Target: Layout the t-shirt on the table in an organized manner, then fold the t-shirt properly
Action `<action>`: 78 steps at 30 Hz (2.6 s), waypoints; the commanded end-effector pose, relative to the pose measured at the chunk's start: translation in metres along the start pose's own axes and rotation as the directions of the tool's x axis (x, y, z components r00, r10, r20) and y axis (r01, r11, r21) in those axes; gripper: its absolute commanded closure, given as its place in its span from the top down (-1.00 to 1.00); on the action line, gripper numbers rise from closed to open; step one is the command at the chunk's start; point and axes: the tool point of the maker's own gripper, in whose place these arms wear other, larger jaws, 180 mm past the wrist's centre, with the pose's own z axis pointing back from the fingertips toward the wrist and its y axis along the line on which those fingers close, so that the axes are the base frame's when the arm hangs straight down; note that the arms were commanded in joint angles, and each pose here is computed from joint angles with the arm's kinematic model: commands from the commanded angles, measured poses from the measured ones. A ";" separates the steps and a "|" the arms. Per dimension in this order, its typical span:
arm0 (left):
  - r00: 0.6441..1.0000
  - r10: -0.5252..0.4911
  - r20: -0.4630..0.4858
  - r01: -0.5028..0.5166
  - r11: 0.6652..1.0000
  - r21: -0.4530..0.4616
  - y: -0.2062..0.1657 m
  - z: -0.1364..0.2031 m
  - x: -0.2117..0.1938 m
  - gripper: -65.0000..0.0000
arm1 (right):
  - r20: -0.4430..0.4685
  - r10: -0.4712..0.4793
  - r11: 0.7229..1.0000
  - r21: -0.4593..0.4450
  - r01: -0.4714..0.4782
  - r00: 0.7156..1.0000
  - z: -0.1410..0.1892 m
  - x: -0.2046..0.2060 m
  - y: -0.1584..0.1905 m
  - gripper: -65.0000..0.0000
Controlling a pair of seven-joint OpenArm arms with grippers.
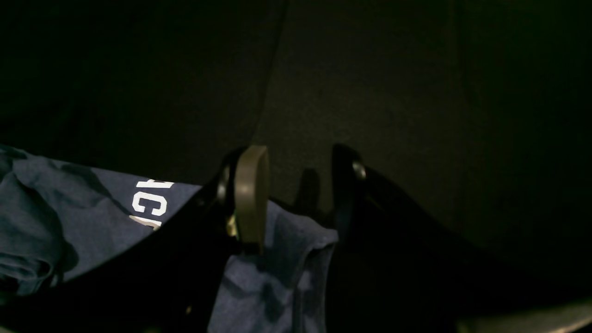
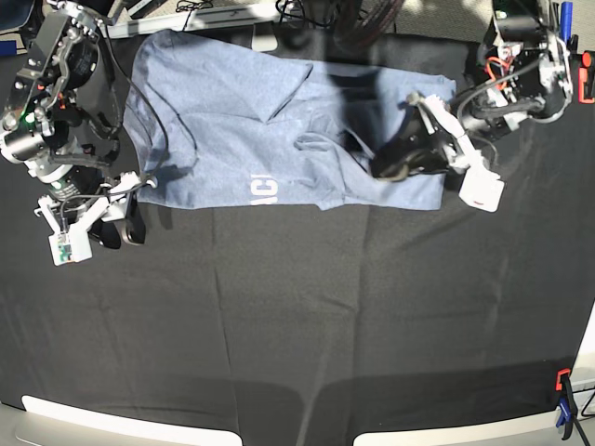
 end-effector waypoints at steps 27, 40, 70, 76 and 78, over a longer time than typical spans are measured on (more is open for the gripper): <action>0.979 -0.202 -0.011 0.199 0.975 -0.098 -0.052 -0.064 -0.021 -0.09 | 0.036 0.021 1.000 -0.002 -0.021 0.999 0.003 0.013 -0.002 -0.31; 0.967 -0.256 0.009 0.242 0.925 0.293 0.048 0.007 0.018 -0.09 | -0.043 0.019 1.000 0.005 -0.019 0.999 0.004 -0.001 -0.002 -0.31; 0.958 -0.283 0.044 0.242 0.882 0.403 0.073 0.043 0.037 -0.09 | -0.388 -0.315 0.930 0.054 0.363 0.866 0.042 -0.156 -0.046 0.41; 0.958 -0.283 0.043 0.242 0.882 0.403 0.073 0.043 0.037 -0.09 | -0.405 -0.295 0.929 0.091 0.359 0.866 0.037 -0.159 -0.034 0.41; 0.958 -0.283 0.043 0.242 0.882 0.403 0.073 0.043 0.037 -0.09 | -0.418 -0.276 0.928 0.120 0.354 0.865 0.033 -0.160 -0.023 0.41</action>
